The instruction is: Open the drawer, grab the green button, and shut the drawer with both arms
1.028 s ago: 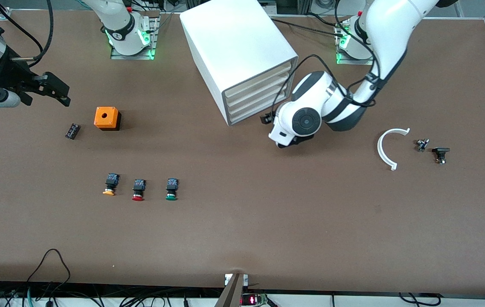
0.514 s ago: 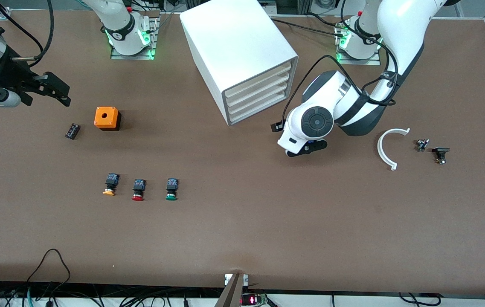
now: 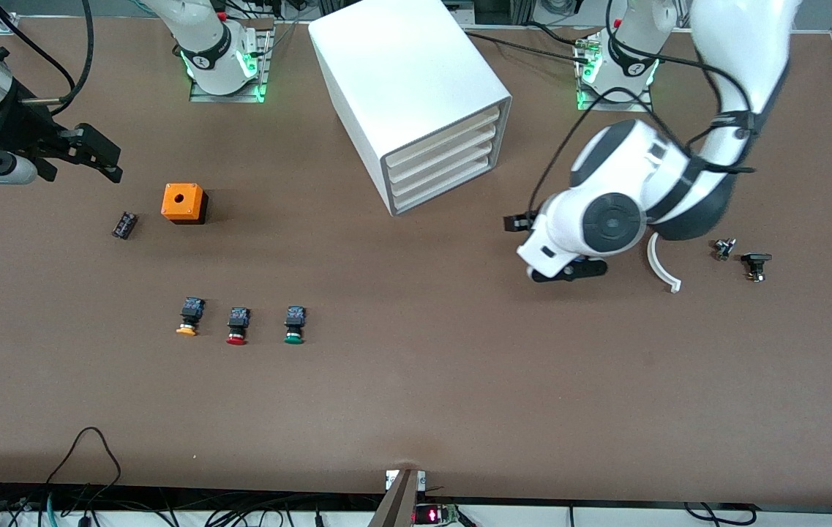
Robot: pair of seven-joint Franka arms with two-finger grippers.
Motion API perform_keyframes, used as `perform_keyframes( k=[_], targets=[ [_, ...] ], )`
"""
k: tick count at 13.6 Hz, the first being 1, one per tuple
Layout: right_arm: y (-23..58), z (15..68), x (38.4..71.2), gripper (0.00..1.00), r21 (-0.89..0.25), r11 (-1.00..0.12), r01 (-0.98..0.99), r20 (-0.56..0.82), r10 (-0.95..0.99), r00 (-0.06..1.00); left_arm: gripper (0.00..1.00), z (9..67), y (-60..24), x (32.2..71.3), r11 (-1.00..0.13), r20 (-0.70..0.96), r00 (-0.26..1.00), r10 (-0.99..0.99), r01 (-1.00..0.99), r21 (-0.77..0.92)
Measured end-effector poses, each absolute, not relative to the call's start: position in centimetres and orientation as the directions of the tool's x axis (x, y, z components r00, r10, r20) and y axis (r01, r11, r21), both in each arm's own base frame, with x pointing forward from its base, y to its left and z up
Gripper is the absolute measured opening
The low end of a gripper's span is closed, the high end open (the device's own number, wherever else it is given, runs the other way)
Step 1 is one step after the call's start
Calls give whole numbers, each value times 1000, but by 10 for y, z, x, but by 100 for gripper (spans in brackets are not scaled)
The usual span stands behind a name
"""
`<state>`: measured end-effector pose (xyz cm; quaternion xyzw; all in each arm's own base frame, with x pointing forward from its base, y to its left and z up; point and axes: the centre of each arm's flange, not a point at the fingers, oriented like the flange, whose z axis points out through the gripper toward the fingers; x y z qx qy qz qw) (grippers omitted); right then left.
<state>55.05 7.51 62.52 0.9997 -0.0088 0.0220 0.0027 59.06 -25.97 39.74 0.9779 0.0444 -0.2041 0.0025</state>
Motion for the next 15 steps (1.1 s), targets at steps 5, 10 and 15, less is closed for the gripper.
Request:
perform_keyframes(
  k=[5, 10, 15],
  targets=[
    [75, 625, 551, 100, 5, -1000, -18, 44, -17, 999, 100, 477, -166, 607, -996, -257, 962, -89, -93, -4],
    [75, 625, 551, 100, 5, -1000, -18, 44, -17, 999, 100, 547, -77, 603, -981, -98, 978, -183, -187, -41],
    [75, 625, 551, 100, 5, -1000, -18, 43, -17, 999, 100, 568, -32, 586, -979, 33, 979, -200, -198, -51]
  ],
)
